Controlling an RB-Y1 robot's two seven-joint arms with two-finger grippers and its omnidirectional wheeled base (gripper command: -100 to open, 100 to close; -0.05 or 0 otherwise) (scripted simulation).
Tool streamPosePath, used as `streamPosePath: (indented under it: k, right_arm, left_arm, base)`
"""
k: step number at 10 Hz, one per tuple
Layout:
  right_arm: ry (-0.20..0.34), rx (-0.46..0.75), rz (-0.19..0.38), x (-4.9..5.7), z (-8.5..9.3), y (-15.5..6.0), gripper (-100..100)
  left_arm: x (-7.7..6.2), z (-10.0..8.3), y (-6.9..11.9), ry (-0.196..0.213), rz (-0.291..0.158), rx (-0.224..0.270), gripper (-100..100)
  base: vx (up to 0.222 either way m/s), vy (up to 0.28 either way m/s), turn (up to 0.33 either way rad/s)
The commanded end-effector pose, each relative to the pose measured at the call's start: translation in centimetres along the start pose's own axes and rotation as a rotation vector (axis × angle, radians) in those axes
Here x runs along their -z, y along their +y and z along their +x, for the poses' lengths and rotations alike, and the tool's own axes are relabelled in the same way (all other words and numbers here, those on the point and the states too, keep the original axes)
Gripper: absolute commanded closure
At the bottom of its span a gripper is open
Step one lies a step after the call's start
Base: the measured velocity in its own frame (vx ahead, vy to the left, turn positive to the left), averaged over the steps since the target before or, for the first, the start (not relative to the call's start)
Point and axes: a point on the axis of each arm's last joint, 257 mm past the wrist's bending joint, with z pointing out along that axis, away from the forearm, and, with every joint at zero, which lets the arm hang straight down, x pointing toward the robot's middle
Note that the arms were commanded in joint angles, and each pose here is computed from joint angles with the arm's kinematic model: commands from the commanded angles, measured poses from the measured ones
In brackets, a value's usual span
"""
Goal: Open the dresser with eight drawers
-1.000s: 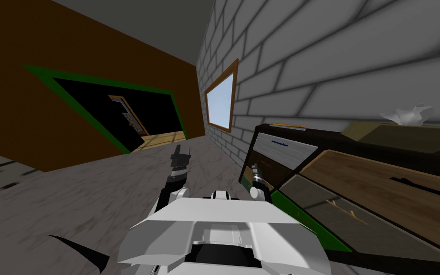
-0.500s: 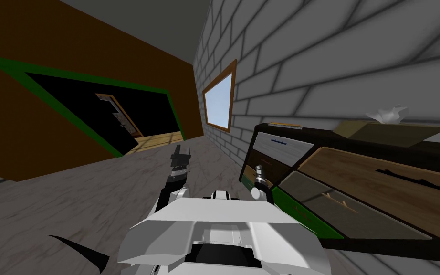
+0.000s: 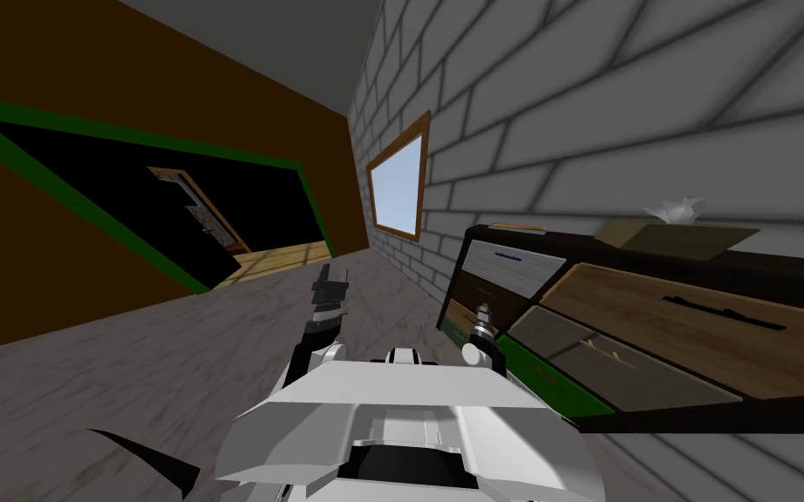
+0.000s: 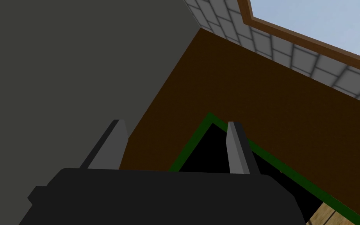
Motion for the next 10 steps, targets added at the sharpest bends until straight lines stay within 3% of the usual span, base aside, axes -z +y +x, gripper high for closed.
streamPosePath:
  k: [1,7,8,9,10]
  right_arm:
    - [0.012,-0.070,-0.011,-0.2,0.1,-0.3,-100]
    - [0.026,-0.289,-0.052,-0.7,-0.3,-1.1,-100]
    - [0.026,-0.265,-0.047,-0.6,-0.2,-1.0,-100]
    - [0.017,-0.274,-0.049,-1.5,-0.5,-1.7,-100]
    - [0.023,-0.274,-0.048,-1.1,-0.4,-1.4,-100]
  left_arm:
    - [0.0,0.0,0.0,0.000,0.000,0.000,0]
    - [0.0,0.0,0.0,0.000,0.000,0.000,0]
    - [0.0,0.0,0.0,0.000,0.000,0.000,0]
    - [0.0,0.0,0.0,0.000,0.000,0.000,0]
    - [0.0,0.0,0.0,0.000,0.000,0.000,0]
  base:
    - [0.020,-0.028,-0.008]
    - [0.056,-0.092,-0.008]
    - [0.020,-0.029,0.001]
    - [0.047,-0.043,-0.062]
    - [0.030,-0.025,-0.011]
